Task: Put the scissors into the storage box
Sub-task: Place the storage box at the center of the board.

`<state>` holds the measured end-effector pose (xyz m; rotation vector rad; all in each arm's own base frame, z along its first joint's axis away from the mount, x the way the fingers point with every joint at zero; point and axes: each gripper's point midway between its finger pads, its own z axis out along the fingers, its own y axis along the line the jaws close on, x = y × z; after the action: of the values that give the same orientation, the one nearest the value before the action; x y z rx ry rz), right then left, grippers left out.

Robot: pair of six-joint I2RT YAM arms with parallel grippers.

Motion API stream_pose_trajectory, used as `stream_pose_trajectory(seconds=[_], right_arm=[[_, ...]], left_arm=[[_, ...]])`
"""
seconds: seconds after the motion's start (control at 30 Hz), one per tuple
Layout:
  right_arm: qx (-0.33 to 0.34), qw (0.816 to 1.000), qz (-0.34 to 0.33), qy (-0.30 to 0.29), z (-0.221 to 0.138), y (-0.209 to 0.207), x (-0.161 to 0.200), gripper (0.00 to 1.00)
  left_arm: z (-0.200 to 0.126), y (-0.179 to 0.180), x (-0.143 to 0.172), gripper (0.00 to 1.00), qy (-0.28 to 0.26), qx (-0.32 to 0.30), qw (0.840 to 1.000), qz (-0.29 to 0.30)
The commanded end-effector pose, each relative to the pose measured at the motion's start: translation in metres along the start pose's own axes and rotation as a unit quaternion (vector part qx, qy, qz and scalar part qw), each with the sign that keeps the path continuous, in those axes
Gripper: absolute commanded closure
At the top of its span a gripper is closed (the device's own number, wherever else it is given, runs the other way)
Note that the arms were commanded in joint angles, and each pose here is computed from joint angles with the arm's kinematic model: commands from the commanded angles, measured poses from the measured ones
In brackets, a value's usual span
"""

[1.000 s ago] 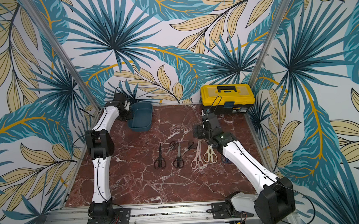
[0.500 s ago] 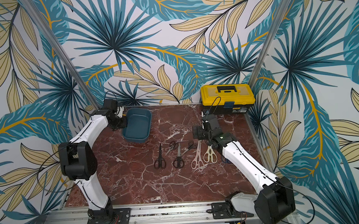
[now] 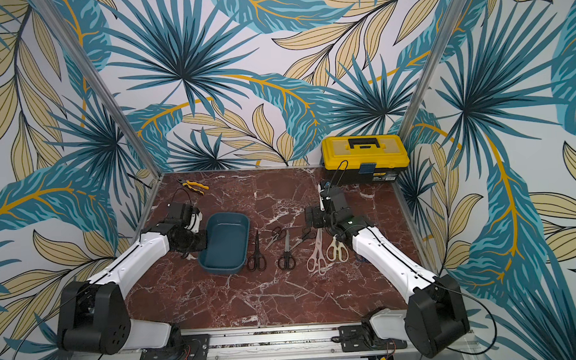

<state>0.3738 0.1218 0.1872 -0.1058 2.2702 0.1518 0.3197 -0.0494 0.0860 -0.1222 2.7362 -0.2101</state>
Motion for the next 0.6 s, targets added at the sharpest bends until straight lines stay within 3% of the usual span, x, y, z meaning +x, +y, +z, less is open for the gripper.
stream_pose_trajectory(seconds=[0.0, 0.17, 0.23, 0.37, 0.47, 0.57], right_arm=[[-0.012, 1.0, -0.004, -0.008, 0.0, 0.006, -0.001, 0.0], [-0.004, 1.0, -0.008, 0.0, -0.001, 0.002, 0.007, 0.0], [-0.003, 1.0, -0.009, 0.004, 0.0, 0.001, 0.01, 0.0], [-0.007, 1.0, -0.009, 0.004, 0.001, 0.003, 0.011, 0.0], [-0.01, 1.0, -0.006, 0.003, 0.0, 0.004, 0.009, 0.0], [-0.012, 1.0, -0.004, -0.001, -0.003, 0.004, 0.006, 0.0]], left_arm=[[0.008, 0.003, -0.008, 1.0, -0.023, -0.009, 0.999, -0.021], [0.007, 0.014, -0.016, 1.0, -0.033, -0.036, 0.999, -0.019], [0.007, 0.017, -0.017, 0.89, -0.026, -0.045, 0.999, -0.012], [0.012, 0.022, -0.016, 0.53, -0.005, -0.058, 0.998, -0.006], [0.008, 0.026, -0.018, 0.44, -0.005, -0.073, 0.997, -0.009], [-0.017, 0.026, -0.031, 0.43, -0.034, -0.081, 0.996, -0.018]])
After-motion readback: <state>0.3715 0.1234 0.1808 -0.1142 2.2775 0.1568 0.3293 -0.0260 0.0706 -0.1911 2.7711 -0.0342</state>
